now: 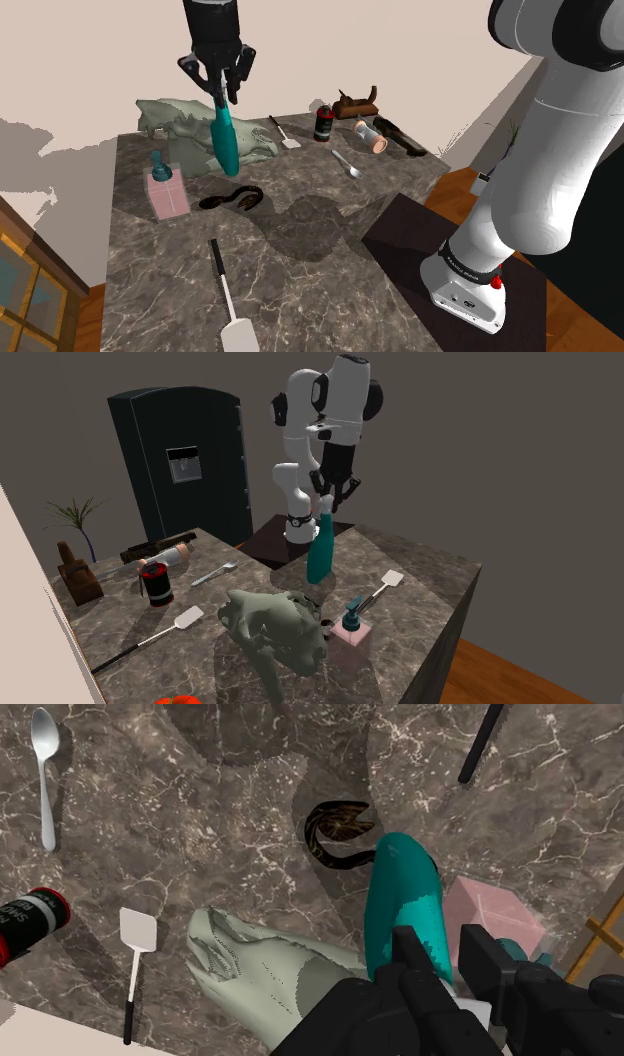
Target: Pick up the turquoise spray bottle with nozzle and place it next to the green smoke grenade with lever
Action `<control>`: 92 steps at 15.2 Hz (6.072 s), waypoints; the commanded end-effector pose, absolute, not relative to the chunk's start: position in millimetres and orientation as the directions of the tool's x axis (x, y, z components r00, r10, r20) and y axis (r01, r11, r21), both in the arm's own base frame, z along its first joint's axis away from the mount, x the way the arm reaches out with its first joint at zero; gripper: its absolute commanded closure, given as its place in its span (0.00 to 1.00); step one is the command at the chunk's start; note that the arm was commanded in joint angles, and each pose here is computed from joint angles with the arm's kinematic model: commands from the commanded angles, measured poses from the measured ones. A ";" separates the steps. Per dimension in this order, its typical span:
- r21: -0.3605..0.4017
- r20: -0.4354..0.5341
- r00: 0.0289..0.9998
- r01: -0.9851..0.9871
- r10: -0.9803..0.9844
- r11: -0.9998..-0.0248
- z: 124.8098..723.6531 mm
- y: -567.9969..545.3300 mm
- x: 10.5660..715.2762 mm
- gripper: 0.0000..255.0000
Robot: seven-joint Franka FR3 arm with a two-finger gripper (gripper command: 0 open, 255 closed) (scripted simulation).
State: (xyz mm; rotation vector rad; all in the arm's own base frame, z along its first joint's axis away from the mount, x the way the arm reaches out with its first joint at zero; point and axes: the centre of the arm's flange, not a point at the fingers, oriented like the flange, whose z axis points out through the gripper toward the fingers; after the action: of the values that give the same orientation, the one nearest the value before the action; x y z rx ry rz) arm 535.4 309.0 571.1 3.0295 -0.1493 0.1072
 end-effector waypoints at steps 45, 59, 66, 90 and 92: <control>0.103 0.076 0.993 -0.102 -0.094 -0.990 630.5 -121.7 662.9 1.00; 0.103 0.076 0.993 -0.102 -0.094 -0.990 572.5 -168.2 676.7 1.00; 0.103 0.076 0.993 -0.102 -0.094 -0.990 535.6 -168.2 676.7 1.00; 0.103 0.076 0.993 -0.102 -0.094 -0.990 424.4 -168.2 676.7 1.00; 0.103 0.076 0.993 -0.102 -0.094 -0.990 424.4 -168.2 676.7 1.00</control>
State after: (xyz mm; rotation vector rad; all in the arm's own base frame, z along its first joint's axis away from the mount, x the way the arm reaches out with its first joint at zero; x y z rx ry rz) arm 676.6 -168.2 424.3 3.0296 -0.1491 0.1065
